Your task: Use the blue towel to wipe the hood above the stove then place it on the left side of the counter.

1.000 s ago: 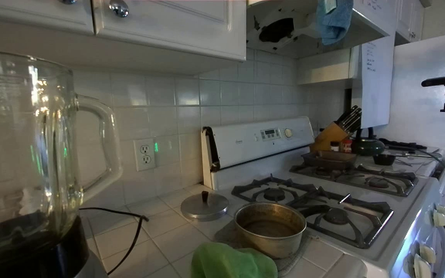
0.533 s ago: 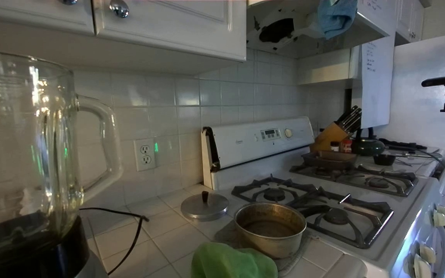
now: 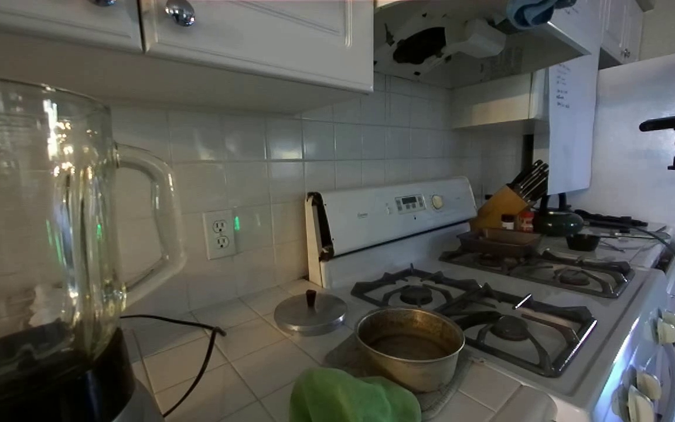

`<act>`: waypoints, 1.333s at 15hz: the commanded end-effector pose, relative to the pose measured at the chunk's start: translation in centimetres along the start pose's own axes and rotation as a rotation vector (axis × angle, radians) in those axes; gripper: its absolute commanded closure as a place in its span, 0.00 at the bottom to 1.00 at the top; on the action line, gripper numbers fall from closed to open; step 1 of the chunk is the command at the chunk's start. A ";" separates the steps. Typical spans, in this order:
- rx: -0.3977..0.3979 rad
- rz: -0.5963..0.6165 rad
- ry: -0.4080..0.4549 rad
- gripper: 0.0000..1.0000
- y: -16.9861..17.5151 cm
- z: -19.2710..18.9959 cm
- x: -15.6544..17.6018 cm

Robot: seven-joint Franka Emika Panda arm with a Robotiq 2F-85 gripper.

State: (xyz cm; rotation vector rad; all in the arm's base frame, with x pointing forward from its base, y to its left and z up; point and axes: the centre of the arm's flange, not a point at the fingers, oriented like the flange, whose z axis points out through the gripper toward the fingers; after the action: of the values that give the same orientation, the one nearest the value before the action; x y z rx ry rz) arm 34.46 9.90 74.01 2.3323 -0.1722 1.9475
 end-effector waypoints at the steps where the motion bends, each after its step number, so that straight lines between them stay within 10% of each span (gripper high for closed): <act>1: -0.106 0.038 0.035 0.97 1.7 1.9 1.9; 20: -0.456 0.305 -0.136 0.97 9.1 6.8 7.4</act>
State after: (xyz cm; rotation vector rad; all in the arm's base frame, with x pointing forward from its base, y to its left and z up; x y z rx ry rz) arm 39.13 0.52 78.57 2.2126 -0.8310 1.6642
